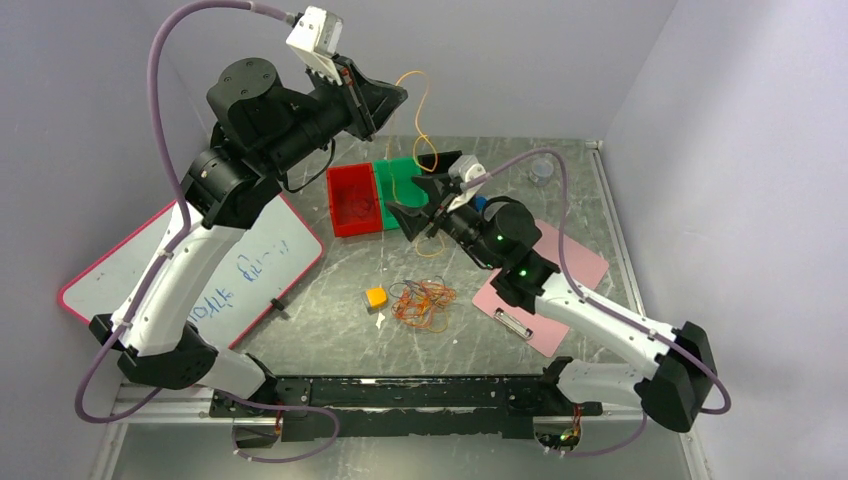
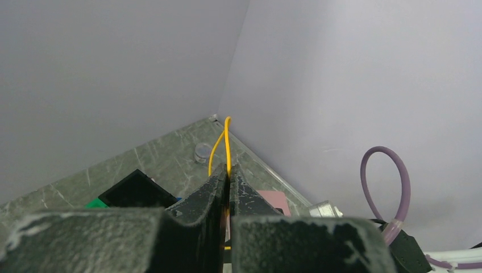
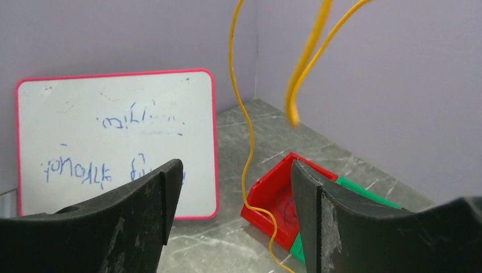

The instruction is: Untangle the cables

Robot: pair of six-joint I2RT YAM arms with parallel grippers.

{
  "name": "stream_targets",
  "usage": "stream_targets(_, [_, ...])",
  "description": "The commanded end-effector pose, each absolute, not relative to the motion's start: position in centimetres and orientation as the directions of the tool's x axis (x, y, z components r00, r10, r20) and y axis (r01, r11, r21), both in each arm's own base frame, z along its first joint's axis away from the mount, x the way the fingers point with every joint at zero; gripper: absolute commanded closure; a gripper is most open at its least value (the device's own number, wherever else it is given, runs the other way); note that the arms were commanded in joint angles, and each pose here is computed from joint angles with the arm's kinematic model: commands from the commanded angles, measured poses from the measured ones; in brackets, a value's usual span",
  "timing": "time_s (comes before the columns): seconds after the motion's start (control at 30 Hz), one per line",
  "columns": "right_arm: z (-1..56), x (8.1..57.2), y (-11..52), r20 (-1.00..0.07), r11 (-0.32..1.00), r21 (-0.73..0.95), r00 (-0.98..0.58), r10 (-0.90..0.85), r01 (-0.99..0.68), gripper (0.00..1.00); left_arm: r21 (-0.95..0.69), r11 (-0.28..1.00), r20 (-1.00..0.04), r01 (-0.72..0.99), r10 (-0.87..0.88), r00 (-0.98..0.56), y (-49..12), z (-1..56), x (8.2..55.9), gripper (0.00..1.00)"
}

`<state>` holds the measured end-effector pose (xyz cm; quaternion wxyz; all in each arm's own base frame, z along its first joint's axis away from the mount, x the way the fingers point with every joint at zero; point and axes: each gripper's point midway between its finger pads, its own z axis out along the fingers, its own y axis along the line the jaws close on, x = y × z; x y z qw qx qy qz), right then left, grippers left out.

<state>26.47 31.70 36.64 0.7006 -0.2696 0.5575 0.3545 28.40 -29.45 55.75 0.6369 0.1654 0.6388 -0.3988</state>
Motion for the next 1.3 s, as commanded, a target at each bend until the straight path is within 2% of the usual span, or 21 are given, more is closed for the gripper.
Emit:
stream_targets(0.0, [40.2, 27.5, 32.6, -0.938, 0.619, -0.041, 0.244, 0.247, -0.784, 0.29, -0.317, 0.619, -0.933, 0.719, -0.34, -0.119, -28.8, 57.2, 28.0, 0.93])
stream_targets(0.27, [40.0, 30.1, 34.6, -0.93, 0.644, -0.056, 0.275, 0.245, -0.763, 0.32, -0.32, 0.608, -0.93, 0.727, -0.346, -0.121, -28.8, 57.6, 27.7, 0.93])
stream_targets(0.4, [40.6, 30.9, 34.8, -0.925, 0.665, -0.052, 0.287, 0.25, -0.745, 0.43, -0.319, 0.61, -0.931, 0.726, -0.344, -0.121, -28.8, 57.5, 27.8, 0.93])
stream_targets(0.47, [40.3, 31.2, 34.7, -0.93, 0.674, -0.046, 0.278, 0.241, -0.738, 0.56, -0.32, 0.612, -0.931, 0.723, -0.343, -0.122, -28.8, 57.4, 27.8, 0.93])
stream_targets(0.57, [40.0, 30.9, 34.7, -0.94, 0.662, -0.031, 0.248, 0.236, -0.749, 0.94, -0.323, 0.632, -0.933, 0.705, -0.337, -0.126, -28.7, 56.9, 28.3, 0.93])
stream_targets(0.6, [39.8, 30.6, 34.6, -0.943, 0.657, -0.02, 0.232, 0.238, -0.754, 1.0, -0.327, 0.646, -0.934, 0.69, -0.333, -0.131, -28.7, 56.6, 28.7, 0.93])
stream_targets(0.77, [37.7, 28.6, 33.8, -0.963, 0.613, 0.068, 0.109, 0.248, -0.787, 1.0, -0.351, 0.733, -0.935, 0.583, -0.302, -0.184, -27.8, 53.5, 31.9, 0.93])
stream_targets(0.9, [37.4, 26.4, 33.5, -0.973, 0.551, 0.12, 0.011, 0.229, -0.826, 1.0, -0.449, 0.739, -0.891, 0.502, -0.327, -0.316, -26.5, 49.3, 35.3, 0.89])
stream_targets(0.97, [37.2, 25.7, 33.6, -0.979, 0.527, 0.15, -0.052, 0.196, -0.836, 1.0, -0.482, 0.729, -0.868, 0.486, -0.322, -0.379, -26.2, 46.9, 36.5, 0.79])
stream_targets(1.1, [36.4, 24.7, 33.5, -0.972, 0.509, 0.231, -0.174, 0.158, -0.829, 1.0, -0.519, 0.695, -0.838, 0.498, -0.301, -0.454, -26.5, 44.0, 37.1, 0.5])
stream_targets(1.2, [35.8, 25.0, 33.0, -0.962, 0.549, 0.272, -0.234, 0.14, -0.791, 1.0, -0.523, 0.685, -0.837, 0.507, -0.301, -0.457, -26.3, 43.5, 36.8, 0.39])
stream_targets(1.27, [35.4, 25.5, 32.5, -0.956, 0.585, 0.291, -0.259, 0.14, -0.757, 1.0, -0.519, 0.693, -0.84, 0.501, -0.303, -0.451, -25.8, 43.4, 36.8, 0.36])
